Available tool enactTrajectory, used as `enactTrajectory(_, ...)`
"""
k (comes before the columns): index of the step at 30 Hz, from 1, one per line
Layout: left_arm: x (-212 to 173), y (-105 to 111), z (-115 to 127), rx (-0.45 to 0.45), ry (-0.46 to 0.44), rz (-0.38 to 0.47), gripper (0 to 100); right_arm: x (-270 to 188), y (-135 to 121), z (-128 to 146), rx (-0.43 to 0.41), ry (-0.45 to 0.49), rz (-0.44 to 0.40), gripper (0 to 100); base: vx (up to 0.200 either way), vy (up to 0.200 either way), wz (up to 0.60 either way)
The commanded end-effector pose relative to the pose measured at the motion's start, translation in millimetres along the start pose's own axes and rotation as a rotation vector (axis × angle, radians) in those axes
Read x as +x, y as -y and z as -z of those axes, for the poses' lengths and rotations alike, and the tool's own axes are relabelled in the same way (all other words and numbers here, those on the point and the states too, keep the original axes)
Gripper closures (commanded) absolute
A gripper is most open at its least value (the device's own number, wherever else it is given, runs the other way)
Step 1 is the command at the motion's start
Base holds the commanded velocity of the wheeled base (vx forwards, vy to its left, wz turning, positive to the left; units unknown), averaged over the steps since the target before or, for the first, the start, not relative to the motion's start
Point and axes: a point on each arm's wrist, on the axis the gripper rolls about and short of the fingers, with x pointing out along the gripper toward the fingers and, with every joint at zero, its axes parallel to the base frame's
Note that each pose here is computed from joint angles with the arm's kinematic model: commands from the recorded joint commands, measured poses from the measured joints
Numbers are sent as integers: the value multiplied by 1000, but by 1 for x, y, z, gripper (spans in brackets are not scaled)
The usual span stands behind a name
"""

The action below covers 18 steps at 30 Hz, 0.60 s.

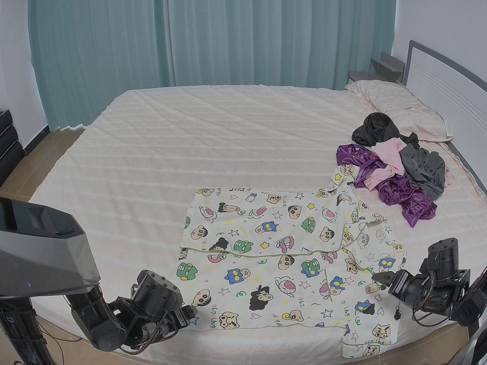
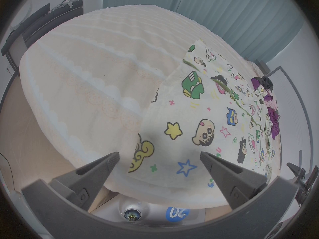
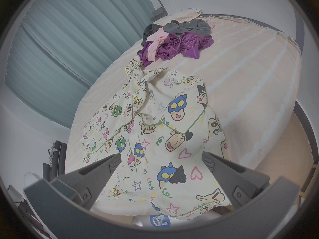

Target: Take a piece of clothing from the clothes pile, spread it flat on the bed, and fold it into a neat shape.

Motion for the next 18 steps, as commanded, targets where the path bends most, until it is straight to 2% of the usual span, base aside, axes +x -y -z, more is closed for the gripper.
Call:
enactTrajectory(1, 11, -1, 3, 8, -17, -30, 0, 3, 2, 2, -4, -13, 16, 0, 0, 0, 0)
enactTrajectory(2, 12, -1, 2, 5, -16, -31, 100, 4, 2, 2, -6, -17, 20, 0, 0, 0, 0)
enactTrajectory(13, 11, -4, -8, -37, 11, -33, 100, 6, 19, 4, -42, -34, 109, 0, 0, 0, 0)
enactTrajectory(18, -2, -11, -15, -58, 35, -25, 100, 2, 35, 5, -105, -62, 185, 0, 0, 0, 0)
